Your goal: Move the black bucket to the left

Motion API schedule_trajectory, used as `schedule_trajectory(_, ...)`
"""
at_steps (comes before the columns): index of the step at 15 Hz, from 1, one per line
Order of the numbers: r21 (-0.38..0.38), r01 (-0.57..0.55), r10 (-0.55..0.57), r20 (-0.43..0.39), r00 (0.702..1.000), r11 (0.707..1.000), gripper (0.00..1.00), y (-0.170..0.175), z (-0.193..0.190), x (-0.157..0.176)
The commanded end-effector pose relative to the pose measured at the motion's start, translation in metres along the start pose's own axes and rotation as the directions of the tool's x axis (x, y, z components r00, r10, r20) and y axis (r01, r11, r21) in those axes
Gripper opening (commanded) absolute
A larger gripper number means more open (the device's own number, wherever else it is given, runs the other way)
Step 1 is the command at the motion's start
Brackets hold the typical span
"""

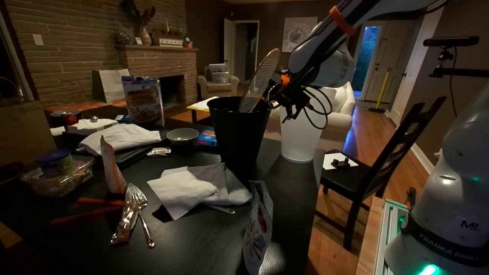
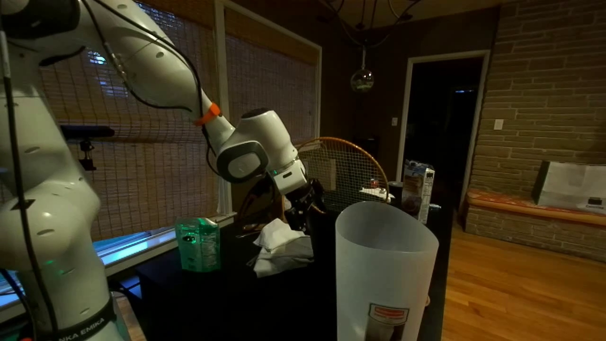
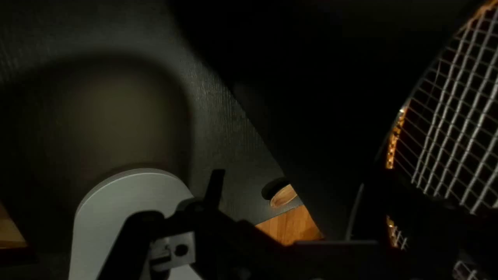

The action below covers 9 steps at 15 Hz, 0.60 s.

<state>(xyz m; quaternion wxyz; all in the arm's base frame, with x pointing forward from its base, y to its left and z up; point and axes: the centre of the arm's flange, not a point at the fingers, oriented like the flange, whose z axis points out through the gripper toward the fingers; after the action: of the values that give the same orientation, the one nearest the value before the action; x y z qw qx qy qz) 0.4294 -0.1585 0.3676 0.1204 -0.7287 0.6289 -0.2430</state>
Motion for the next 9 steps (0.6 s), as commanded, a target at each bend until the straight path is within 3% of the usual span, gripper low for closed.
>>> schedule_trajectory(1, 0.023, -0.008, 0.008, -0.02, 1.0, 1.0, 1.0, -0.003, 0.023, -0.009)
schedule_trajectory(3, 0.031, 0.005, -0.004, -0.03, 1.0, 0.999, 0.74, -0.006, 0.03, -0.009)
schedule_trajectory(9, 0.031, 0.031, -0.031, -0.003, 1.0, 0.999, 0.3, -0.031, 0.028, 0.001)
